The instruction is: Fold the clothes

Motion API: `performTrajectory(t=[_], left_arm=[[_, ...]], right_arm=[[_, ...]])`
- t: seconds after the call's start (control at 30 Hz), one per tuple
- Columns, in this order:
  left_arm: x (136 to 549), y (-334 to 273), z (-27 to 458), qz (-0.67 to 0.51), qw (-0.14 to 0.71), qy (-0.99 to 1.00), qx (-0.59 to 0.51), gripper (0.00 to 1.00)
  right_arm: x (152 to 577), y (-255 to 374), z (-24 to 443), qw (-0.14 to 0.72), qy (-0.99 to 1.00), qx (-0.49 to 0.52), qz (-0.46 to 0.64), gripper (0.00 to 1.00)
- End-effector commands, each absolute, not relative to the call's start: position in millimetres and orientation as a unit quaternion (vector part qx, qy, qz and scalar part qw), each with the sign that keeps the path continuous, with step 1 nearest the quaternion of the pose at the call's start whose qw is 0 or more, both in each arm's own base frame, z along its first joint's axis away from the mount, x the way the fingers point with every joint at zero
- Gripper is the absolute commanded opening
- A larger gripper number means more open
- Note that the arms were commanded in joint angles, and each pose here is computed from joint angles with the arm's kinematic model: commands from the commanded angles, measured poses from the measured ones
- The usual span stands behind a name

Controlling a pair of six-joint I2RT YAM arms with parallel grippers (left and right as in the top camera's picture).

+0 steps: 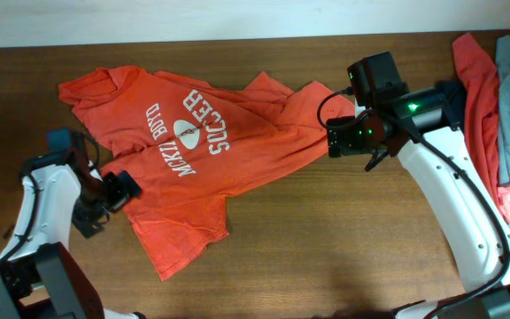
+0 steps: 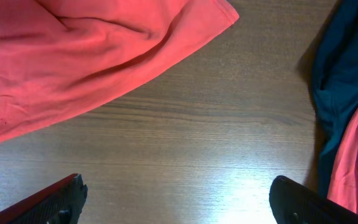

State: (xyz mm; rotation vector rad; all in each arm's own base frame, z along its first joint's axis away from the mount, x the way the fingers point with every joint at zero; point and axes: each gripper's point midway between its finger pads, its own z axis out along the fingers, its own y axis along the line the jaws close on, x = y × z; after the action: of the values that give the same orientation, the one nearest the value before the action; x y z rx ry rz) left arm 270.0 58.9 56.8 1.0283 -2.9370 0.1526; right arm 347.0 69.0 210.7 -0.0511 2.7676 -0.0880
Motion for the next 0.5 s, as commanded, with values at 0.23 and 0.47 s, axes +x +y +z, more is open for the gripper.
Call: performTrajectory(t=[0.23,0.47], left_arm=[[246.0,21.4,23.0,0.067,0.043,-0.958,0.275,0.99],[246.8,25.9,-1.9,0.056,0.011,-0.960,0.273,0.99]], right_arm=[[342.8,63.3,222.5,0.193,0.980,-0.022,-0.041,0.99],[340.9,62.8,221.7,0.189,0.981,-0.026,-0.042,0.99]])
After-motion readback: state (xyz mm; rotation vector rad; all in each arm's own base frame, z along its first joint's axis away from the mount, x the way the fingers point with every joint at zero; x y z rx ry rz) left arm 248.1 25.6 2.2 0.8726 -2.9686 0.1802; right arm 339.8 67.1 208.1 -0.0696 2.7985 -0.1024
